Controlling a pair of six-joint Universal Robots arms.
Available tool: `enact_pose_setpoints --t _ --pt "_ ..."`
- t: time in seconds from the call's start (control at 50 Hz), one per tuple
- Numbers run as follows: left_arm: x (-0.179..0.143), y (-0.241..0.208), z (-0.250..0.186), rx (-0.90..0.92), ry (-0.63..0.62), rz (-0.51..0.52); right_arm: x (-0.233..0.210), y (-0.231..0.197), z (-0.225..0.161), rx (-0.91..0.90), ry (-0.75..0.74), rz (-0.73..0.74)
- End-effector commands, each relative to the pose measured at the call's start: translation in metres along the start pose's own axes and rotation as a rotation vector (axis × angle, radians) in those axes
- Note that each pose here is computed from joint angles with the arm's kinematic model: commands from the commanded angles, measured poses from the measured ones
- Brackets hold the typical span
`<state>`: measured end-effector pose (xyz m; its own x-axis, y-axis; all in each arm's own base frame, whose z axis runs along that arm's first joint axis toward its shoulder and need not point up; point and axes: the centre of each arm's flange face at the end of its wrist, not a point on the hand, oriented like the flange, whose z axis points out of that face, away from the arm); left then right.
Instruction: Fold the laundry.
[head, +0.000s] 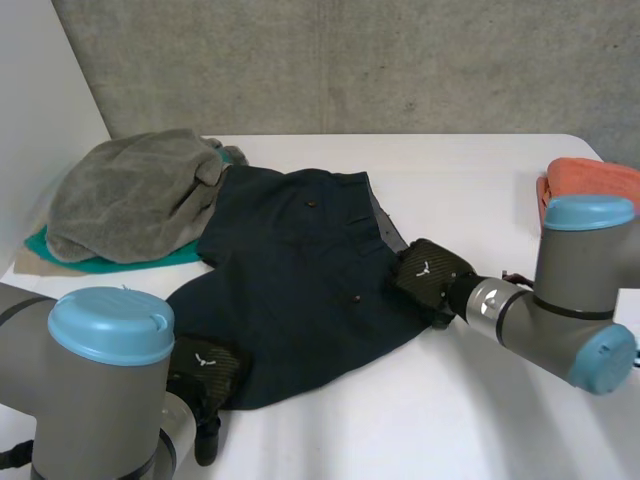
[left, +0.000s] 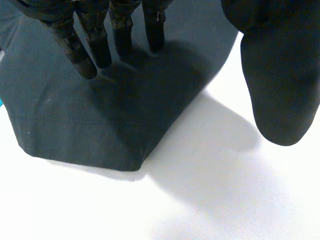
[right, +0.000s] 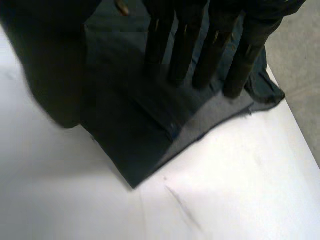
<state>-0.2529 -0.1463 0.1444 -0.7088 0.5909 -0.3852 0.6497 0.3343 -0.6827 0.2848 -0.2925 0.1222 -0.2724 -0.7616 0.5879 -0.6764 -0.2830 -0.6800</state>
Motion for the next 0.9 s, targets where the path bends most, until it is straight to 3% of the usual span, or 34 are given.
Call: enact_pose_setpoints --t 0.02,0.14,0.28,0.4,0.52,0.6,0.76,0.9 --pt "-0.002 0.004 0.034 0.065 -0.059 0.062 0.003 0.009 0.017 -0.050 0.049 0.040" --pt "-0.002 0.004 0.053 0.091 -0.125 0.154 0.006 0.006 0.011 -0.073 0.057 0.082" --pt "-0.025 -0.042 0.055 0.325 -0.310 0.119 0.021 -0.022 -0.022 -0.044 0.097 0.179" --pt "-0.071 -0.102 0.016 0.553 -0.437 0.051 0.060 -0.064 -0.063 0.047 0.225 0.239" --pt "-0.093 -0.144 -0.026 0.754 -0.431 0.006 0.078 -0.082 -0.084 0.075 0.255 0.287" --pt "-0.093 -0.138 -0.020 0.703 -0.356 -0.003 0.069 -0.080 -0.089 0.018 0.197 0.304" --pt "-0.077 -0.087 0.020 0.401 -0.207 -0.035 0.055 -0.068 -0.088 -0.059 0.131 0.335" --pt "-0.071 -0.061 0.039 0.295 -0.161 -0.073 0.042 -0.055 -0.074 -0.106 0.097 0.368"
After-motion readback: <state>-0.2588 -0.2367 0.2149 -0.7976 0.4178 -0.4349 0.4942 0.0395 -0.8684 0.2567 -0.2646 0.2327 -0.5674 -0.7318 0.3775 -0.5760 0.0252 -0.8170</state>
